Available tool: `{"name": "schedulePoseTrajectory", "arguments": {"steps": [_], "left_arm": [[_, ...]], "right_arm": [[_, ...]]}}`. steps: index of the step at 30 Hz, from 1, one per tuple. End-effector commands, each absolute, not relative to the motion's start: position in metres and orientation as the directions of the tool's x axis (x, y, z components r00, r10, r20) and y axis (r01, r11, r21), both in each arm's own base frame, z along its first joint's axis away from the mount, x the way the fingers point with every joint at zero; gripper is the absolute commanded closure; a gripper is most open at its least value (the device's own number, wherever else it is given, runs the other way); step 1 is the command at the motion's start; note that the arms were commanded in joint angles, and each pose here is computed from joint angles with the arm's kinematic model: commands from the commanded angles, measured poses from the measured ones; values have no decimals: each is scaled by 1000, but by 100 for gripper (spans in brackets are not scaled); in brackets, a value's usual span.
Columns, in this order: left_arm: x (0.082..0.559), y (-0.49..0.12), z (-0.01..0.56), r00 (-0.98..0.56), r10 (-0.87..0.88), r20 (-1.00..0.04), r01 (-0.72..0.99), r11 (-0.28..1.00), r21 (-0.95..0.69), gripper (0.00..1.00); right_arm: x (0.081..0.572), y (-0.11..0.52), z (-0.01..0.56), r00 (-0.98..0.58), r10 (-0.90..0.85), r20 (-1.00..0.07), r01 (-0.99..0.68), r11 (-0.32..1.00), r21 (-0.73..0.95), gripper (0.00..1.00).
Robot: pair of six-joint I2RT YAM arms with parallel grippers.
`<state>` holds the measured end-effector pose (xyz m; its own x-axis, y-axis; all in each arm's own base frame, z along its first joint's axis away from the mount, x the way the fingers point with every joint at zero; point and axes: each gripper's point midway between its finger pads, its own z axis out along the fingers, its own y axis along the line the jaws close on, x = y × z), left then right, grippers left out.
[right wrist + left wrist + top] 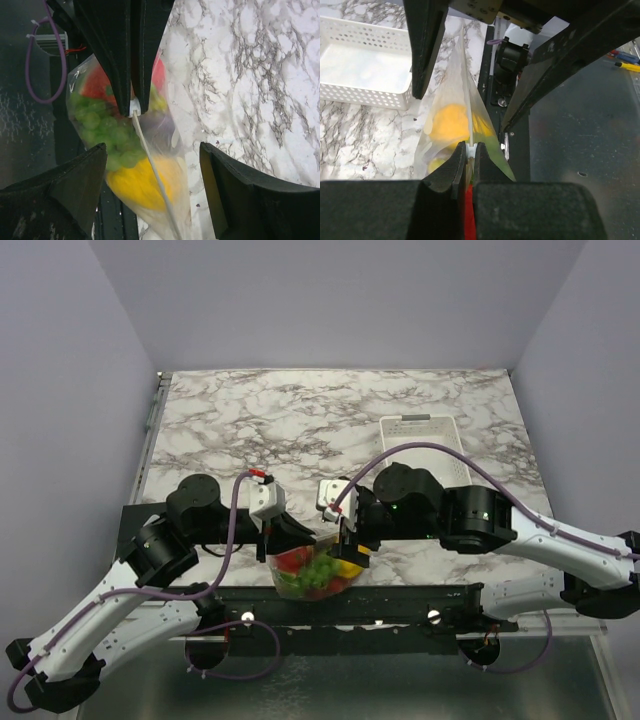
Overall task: Place the food in the zip-top bag and seal the zipper
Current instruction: Zip the zipper food storage bag at the center of the board.
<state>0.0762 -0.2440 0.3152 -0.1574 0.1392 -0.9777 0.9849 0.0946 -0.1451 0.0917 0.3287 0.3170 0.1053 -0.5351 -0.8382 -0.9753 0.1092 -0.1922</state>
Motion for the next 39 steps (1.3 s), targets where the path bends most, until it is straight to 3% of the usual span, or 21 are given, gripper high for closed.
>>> {"name": "schedulePoseTrajectory", "arguments": {"steps": [1, 5, 8, 10, 13, 14, 20, 39], "left_arm": [[61, -243, 353, -71, 53, -996, 997, 5, -71, 100], [59, -242, 359, -60, 42, -997, 998, -2, -60, 100], [59, -241, 360, -58, 40, -998, 998, 0, -58, 100], [59, -242, 360, -58, 40, -998, 998, 2, -58, 100], [61, -242, 360, -60, 40, -997, 998, 9, -60, 100], [61, -241, 360, -60, 40, -997, 998, 14, -59, 100], [66, -236, 364, -47, 20, -999, 997, 64, -46, 100], [77, -216, 367, -12, 38, -999, 979, 206, -4, 100]], "right_arm": [[87, 331, 305, 123, -568, -814, -981, 54, -185, 20], [87, 333, 295, 117, -593, -797, -983, 46, -179, 23], [83, 334, 290, 110, -601, -791, -987, 26, -157, 32], [81, 334, 288, 109, -606, -788, -988, 18, -151, 48], [82, 333, 287, 106, -608, -787, -988, 25, -153, 93], [82, 332, 288, 106, -606, -788, -988, 28, -154, 98], [86, 325, 291, 82, -603, -794, -985, 71, -155, 99], [116, 276, 272, -104, -642, -760, -909, 372, -190, 99]]}}
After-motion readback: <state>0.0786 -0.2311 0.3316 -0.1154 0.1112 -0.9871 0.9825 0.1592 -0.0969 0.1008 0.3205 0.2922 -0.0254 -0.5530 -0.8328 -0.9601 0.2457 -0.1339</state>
